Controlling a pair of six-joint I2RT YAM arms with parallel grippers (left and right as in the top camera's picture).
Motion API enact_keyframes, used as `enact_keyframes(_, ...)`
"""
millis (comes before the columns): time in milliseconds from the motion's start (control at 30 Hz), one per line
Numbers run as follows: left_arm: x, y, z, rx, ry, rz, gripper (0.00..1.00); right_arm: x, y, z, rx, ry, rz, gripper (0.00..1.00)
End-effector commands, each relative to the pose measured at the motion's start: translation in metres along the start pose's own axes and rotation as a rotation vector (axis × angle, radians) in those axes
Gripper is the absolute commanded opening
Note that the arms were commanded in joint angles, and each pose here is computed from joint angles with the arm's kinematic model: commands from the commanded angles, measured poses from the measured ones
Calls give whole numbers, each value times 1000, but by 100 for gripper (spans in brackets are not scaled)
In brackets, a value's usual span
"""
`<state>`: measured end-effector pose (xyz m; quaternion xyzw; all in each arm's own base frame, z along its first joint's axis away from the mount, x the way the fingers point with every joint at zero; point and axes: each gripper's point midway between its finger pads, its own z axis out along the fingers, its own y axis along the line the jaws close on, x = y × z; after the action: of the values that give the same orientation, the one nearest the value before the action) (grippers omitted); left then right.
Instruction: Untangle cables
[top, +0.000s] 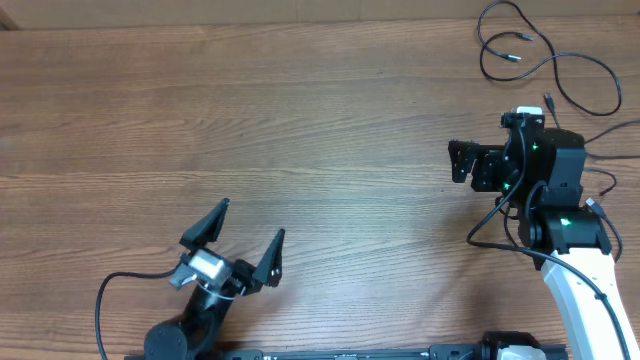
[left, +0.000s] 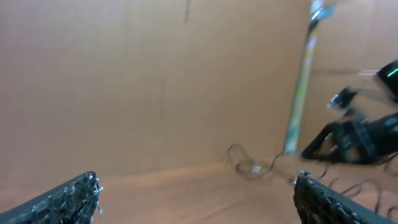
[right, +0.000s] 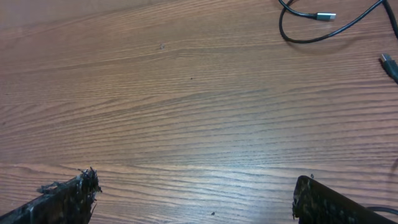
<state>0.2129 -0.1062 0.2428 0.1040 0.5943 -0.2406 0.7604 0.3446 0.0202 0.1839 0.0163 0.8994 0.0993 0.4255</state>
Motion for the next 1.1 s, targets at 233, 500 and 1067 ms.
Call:
enact_keyframes(233,78,54,-20,-231,324,34,100,-12,2,-4,0,-27,-15,100)
enact_keyframes(500,78,55,-20,-225,329,89,100,-12,2,-4,0,-27,-15,100)
enact_keyframes(1067,78,55,-20,-220,334,129,100,-12,2,-4,0,-27,-15,100)
